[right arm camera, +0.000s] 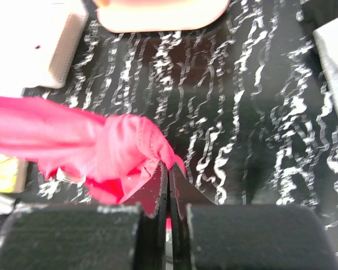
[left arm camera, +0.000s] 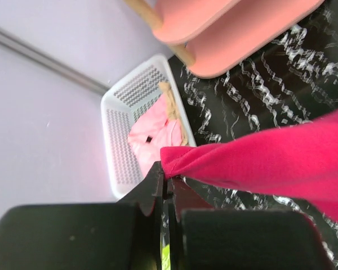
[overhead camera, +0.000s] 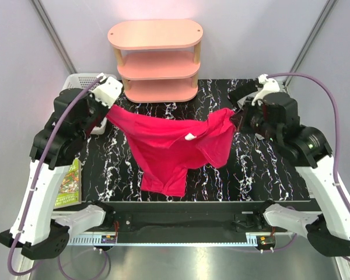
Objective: Fold and stack the t-shirts
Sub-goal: Flatten the tshirt out
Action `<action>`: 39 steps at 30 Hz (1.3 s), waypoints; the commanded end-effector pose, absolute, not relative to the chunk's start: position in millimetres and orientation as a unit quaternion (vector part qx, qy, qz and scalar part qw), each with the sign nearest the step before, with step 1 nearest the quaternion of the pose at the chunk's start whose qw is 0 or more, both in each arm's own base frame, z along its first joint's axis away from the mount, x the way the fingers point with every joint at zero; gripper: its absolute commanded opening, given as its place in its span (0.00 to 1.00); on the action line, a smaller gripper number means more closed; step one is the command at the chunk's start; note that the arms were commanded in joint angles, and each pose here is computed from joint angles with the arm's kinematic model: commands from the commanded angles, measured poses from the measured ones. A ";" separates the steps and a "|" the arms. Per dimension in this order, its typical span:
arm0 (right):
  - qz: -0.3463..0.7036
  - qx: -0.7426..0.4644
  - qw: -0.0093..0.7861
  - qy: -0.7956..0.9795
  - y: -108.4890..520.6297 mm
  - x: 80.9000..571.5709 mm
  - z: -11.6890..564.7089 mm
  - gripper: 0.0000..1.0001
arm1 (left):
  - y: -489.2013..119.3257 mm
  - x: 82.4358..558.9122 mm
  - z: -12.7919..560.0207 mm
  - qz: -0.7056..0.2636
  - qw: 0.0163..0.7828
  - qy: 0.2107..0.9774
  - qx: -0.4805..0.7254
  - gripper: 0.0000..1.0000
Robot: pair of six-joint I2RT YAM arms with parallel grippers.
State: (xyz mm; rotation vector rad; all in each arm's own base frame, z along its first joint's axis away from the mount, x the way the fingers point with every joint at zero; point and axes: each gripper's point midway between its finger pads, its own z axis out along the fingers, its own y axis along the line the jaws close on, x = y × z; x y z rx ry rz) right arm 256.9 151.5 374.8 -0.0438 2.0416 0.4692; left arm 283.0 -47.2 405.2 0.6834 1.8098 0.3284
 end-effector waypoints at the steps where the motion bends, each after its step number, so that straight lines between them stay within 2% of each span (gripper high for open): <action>1: 0.244 -0.013 0.458 0.855 155.9 226.5 363.7 0.00 | -25.7 276.2 415.2 0.191 0.544 0.767 0.280 0.00; 5: 0.301 -0.020 0.381 0.874 172.6 194.5 336.7 0.00 | -14.8 271.1 449.1 0.218 0.568 0.748 0.266 0.00; 7: 0.303 -0.017 0.329 0.894 176.6 183.7 303.1 0.00 | -18.5 272.0 463.9 0.209 0.580 0.742 0.265 0.00; 9: 0.282 -0.007 0.282 0.917 174.4 176.4 266.2 0.27 | -24.7 271.0 469.3 0.188 0.584 0.743 0.266 0.00; 11: 0.248 -0.008 0.286 0.926 164.9 180.2 252.0 0.44 | -31.4 275.4 463.3 0.174 0.576 0.752 0.269 0.00; 18: 0.241 -0.110 0.361 0.894 190.1 200.8 275.8 0.77 | -58.9 283.1 442.6 0.144 0.559 0.760 0.298 0.00; 20: 0.242 -0.164 0.375 0.880 217.6 195.9 277.7 0.81 | -65.6 284.8 436.0 0.136 0.553 0.764 0.303 0.00; 22: 0.219 -0.190 0.386 0.876 239.5 201.1 267.8 0.74 | -76.9 289.3 427.3 0.125 0.543 0.768 0.316 0.00; 23: 0.219 -0.208 0.395 0.868 256.3 199.5 270.1 0.74 | -81.6 291.6 423.4 0.119 0.540 0.770 0.318 0.00; 24: 0.198 -0.254 0.376 0.869 284.3 186.8 250.2 0.75 | -90.1 296.7 416.4 0.112 0.531 0.774 0.326 0.00; 25: 0.159 -0.273 0.396 0.862 292.5 188.8 245.8 0.79 | -95.4 298.9 411.2 0.108 0.524 0.777 0.333 0.00; 26: 0.144 -0.289 0.409 0.853 307.2 187.1 250.7 0.80 | -101.1 300.2 410.2 0.101 0.522 0.779 0.334 0.00; 27: 0.119 -0.340 0.398 0.843 333.9 166.9 230.8 0.81 | -115.8 304.6 402.3 0.087 0.511 0.782 0.347 0.00; 30: 0.069 -0.386 0.430 0.813 364.6 160.1 228.0 0.82 | -152.6 303.1 384.2 0.036 0.480 0.794 0.372 0.00; 33: 0.064 -0.383 0.452 0.803 377.3 150.1 234.4 0.87 | -192.3 300.8 364.8 -0.021 0.450 0.802 0.391 0.00; 39: 0.085 -0.298 0.514 0.800 365.9 150.3 249.9 0.84 | -265.8 300.2 342.9 -0.087 0.407 0.801 0.431 0.00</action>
